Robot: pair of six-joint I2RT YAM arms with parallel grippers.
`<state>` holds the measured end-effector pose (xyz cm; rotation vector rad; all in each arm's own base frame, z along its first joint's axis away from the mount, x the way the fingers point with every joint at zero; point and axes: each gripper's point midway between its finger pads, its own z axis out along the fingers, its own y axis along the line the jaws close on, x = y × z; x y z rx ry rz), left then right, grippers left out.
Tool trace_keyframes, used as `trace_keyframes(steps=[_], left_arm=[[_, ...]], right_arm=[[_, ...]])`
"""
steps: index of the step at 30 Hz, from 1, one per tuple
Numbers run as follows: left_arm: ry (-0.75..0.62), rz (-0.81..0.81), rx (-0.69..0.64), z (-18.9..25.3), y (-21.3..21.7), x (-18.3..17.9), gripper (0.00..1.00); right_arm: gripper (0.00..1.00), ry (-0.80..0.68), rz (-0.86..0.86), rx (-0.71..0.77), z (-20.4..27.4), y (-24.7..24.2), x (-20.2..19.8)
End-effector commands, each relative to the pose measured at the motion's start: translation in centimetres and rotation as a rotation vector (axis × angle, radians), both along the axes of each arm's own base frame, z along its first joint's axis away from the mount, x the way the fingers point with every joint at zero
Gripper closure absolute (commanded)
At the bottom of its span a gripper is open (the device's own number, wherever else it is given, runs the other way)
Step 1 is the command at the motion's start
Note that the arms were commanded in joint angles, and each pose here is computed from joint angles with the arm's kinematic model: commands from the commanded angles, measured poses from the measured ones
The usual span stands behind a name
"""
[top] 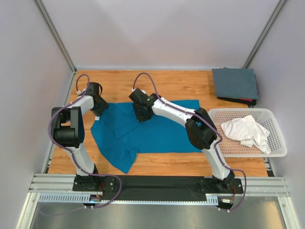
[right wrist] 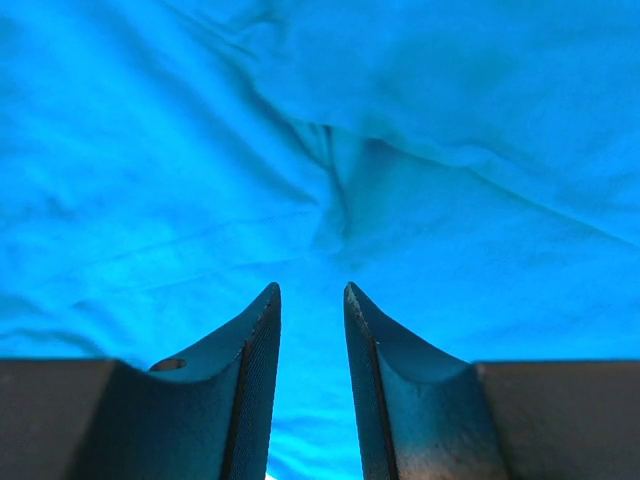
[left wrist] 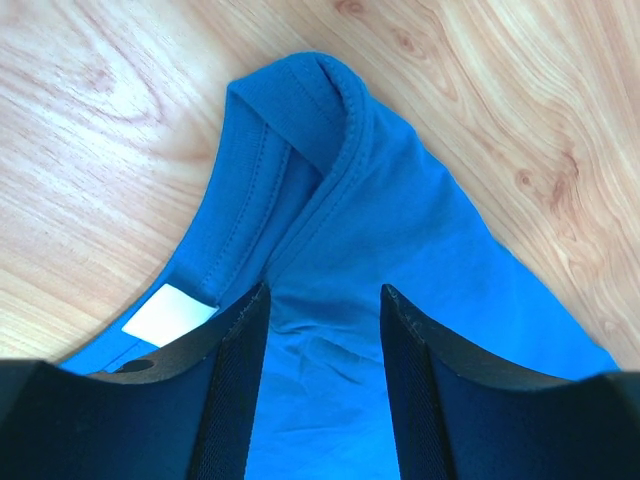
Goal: Fold and stack the t-shirts
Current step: Fold the tshirt
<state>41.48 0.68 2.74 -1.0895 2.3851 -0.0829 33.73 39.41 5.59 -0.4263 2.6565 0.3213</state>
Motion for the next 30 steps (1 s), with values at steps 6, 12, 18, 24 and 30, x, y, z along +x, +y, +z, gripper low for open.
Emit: trace_keyframes(steps=[6, 12, 18, 24, 30], left_arm=[[-0.231, -0.108, 0.055, 9.5, 0.1, 1.7, 0.43], [-0.334, -0.193, 0.061, 12.9, -2.7, 1.8, 0.43], [-0.258, -0.194, 0.024, 9.6, -4.3, 3.2, 0.55], [-0.154, -0.114, 0.003, 5.2, -4.3, 3.4, 0.6], [-0.056, -0.06, 0.017, 2.3, -3.7, 3.2, 0.64]], right_arm=[[0.64, -0.17, -0.038, 0.168, 9.8, -1.6, 2.8], [0.67, -0.235, -0.268, 0.127, 9.3, -10.1, 7.2], [0.89, -0.274, -0.423, 0.057, 7.3, -17.0, 11.0], [0.99, -0.205, -0.508, -0.015, 2.2, -21.1, 12.6], [1.0, -0.124, -0.548, -0.025, -1.5, -23.0, 12.8]])
